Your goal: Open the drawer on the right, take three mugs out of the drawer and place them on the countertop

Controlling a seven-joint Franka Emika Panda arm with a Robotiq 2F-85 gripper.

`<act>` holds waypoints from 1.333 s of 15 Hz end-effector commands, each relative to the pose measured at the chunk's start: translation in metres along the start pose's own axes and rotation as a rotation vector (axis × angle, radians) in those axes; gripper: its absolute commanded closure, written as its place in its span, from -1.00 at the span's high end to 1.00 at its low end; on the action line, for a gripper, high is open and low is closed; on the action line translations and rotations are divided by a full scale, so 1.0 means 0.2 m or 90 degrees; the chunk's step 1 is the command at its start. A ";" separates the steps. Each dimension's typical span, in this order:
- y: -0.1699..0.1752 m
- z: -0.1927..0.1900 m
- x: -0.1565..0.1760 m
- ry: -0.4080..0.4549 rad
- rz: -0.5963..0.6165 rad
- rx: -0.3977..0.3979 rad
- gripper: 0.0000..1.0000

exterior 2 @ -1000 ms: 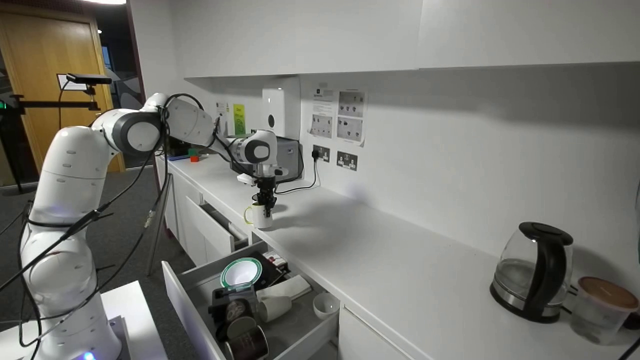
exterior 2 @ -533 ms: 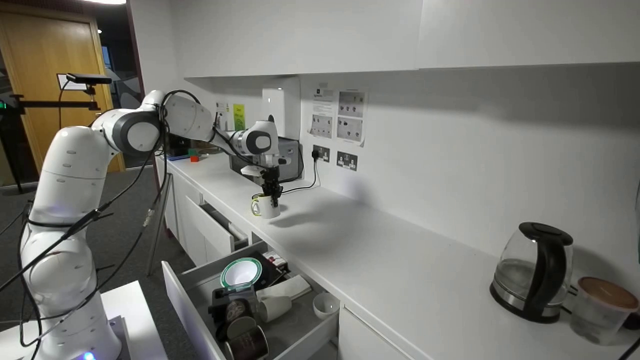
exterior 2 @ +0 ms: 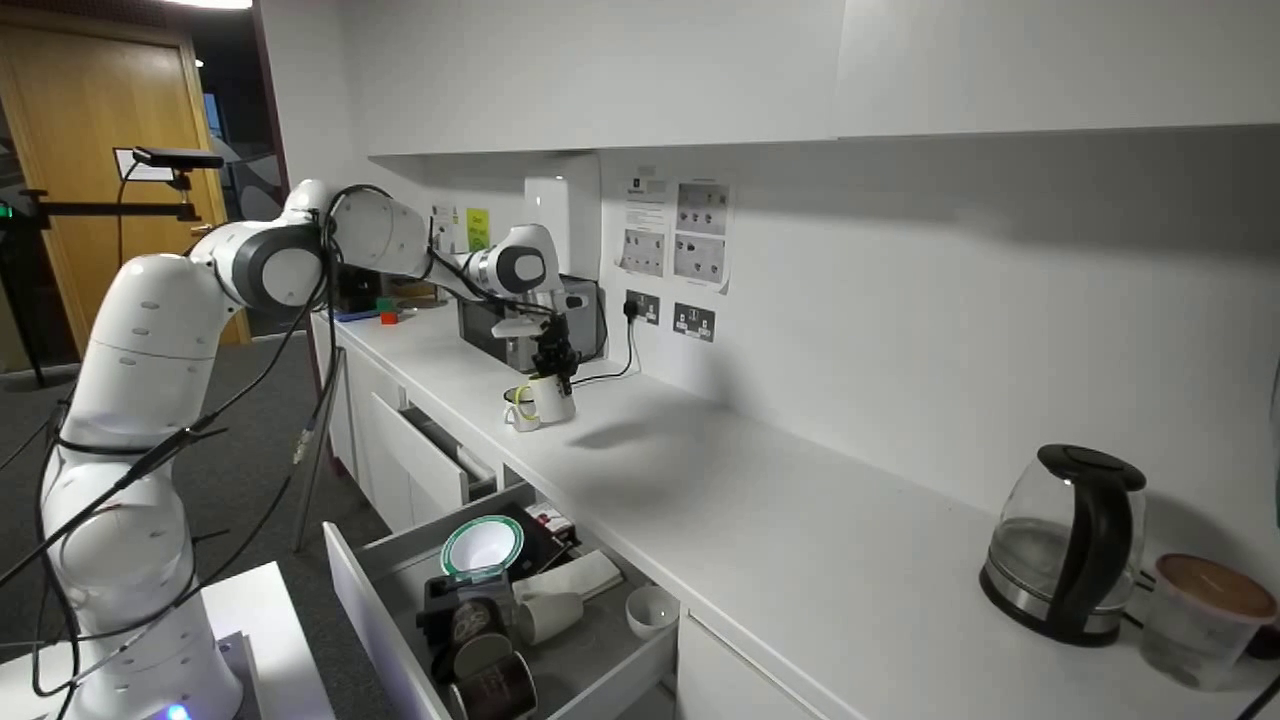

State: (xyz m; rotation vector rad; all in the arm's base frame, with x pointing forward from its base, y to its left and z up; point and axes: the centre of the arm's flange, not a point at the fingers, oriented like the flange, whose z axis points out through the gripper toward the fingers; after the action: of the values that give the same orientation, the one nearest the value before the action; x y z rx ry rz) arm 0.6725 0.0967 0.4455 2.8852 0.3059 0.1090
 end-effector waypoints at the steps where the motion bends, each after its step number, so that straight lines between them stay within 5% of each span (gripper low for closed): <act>1: 0.04 -0.04 0.10 0.014 -0.054 -0.003 -0.94; 20: 0.08 0.12 0.22 -0.018 -0.109 0.087 -0.94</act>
State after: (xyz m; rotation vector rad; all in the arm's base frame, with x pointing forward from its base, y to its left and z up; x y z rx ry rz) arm 0.7070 0.0910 0.4175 2.9494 0.5390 0.0413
